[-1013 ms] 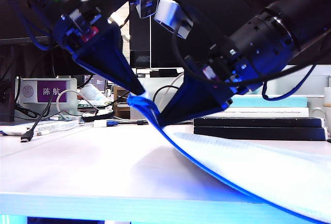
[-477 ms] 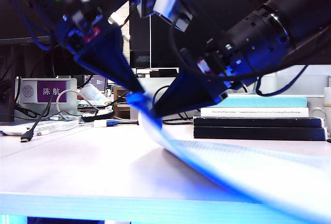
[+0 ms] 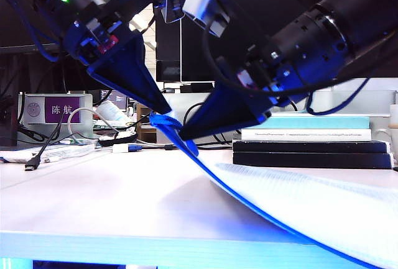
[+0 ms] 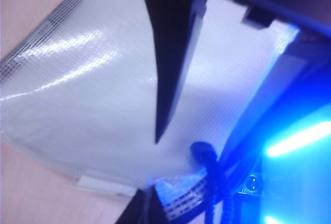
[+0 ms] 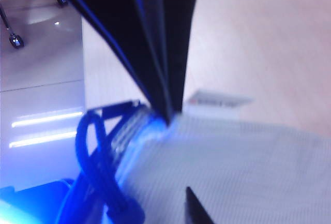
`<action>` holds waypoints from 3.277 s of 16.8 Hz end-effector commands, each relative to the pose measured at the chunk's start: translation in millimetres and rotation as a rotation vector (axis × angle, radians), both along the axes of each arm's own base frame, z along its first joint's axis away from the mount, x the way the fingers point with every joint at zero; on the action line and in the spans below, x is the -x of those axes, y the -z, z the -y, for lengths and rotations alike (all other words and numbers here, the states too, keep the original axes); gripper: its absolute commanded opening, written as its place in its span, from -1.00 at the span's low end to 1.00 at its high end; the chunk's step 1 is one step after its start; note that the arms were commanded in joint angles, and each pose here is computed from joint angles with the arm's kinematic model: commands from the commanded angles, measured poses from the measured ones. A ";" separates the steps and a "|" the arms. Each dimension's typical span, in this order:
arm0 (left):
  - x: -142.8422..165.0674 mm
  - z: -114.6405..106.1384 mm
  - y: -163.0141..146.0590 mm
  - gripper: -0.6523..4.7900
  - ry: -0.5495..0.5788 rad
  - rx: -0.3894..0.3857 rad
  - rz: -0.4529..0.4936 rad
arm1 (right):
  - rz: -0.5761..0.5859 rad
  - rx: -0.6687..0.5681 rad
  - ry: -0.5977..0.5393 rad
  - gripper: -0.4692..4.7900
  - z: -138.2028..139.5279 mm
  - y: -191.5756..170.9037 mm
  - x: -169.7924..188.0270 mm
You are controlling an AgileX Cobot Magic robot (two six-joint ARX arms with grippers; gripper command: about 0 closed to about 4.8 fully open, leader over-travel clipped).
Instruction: Pick up the transparent plastic file bag with a blue zipper and close its zipper.
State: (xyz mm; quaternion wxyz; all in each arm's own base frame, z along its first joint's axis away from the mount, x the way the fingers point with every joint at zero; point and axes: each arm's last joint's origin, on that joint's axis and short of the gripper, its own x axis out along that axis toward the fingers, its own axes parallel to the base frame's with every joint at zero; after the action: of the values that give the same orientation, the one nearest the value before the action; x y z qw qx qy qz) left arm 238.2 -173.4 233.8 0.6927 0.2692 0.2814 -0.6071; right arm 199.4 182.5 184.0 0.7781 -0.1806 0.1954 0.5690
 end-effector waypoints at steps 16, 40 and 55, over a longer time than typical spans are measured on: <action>-15.4 -3.8 -9.5 -0.78 -0.122 0.042 0.096 | -0.033 -0.005 -0.040 -0.83 -1.1 0.0 2.8; 0.1 -13.5 -52.2 0.64 0.197 0.170 0.493 | 0.063 -0.045 0.100 -0.83 30.1 -138.3 -4.5; -0.9 -4.8 -63.6 0.46 0.327 0.460 0.414 | 0.066 -0.195 0.007 -0.83 48.2 -189.0 29.0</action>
State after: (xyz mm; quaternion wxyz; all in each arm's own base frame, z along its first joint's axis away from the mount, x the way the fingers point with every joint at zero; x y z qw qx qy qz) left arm 237.9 -167.4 292.2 0.6678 0.2761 -0.0413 -0.6900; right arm 171.4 134.7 368.7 0.7999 -0.1259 0.1248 0.5734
